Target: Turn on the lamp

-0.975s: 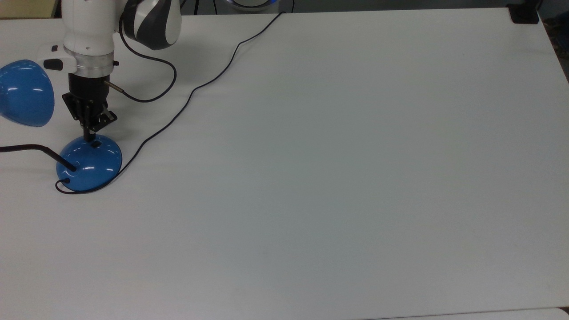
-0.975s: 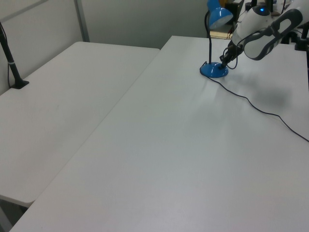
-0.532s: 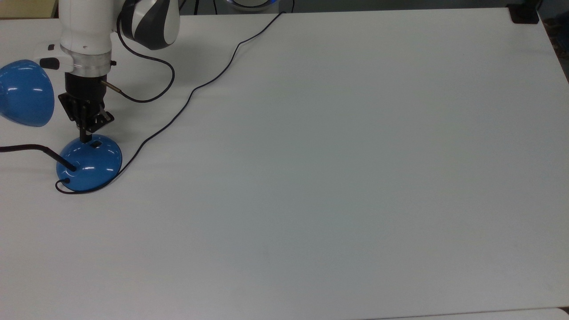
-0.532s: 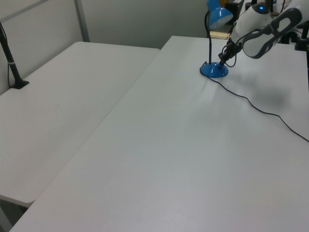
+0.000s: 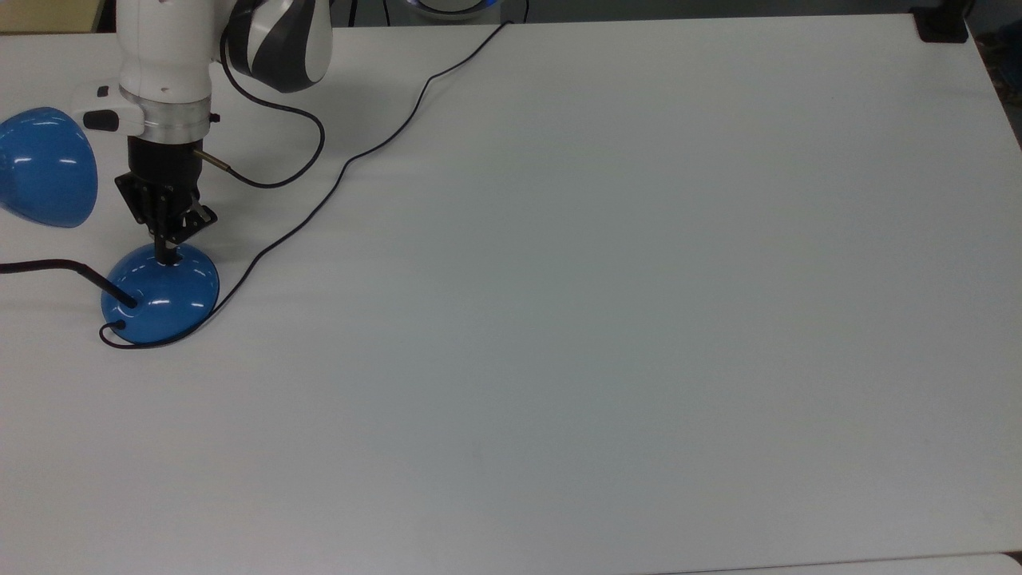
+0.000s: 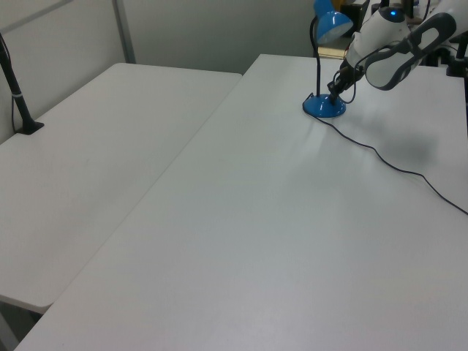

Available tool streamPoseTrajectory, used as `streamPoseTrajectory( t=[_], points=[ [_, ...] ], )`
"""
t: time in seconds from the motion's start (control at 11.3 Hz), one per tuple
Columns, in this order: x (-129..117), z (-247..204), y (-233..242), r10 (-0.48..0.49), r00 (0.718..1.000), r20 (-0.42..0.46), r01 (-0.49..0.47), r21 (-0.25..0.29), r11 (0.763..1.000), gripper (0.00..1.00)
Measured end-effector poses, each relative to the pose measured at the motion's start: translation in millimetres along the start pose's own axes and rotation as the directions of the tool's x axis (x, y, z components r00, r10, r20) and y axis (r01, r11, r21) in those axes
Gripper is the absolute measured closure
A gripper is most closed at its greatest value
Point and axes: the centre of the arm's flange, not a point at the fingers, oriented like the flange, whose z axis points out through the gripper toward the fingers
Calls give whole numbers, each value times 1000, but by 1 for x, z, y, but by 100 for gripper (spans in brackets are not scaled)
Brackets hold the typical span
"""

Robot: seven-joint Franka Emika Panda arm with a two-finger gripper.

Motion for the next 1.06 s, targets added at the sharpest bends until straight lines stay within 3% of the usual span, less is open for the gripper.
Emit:
streamPoseTrajectory(
  t=[0.89, 1.06],
  points=[
    [5, 9, -1, -2, 1000, -3, 2, -1, 1000, 99],
    [6, 4, -2, -2, 999, 54, 3, -12, 1000, 99]
  ],
)
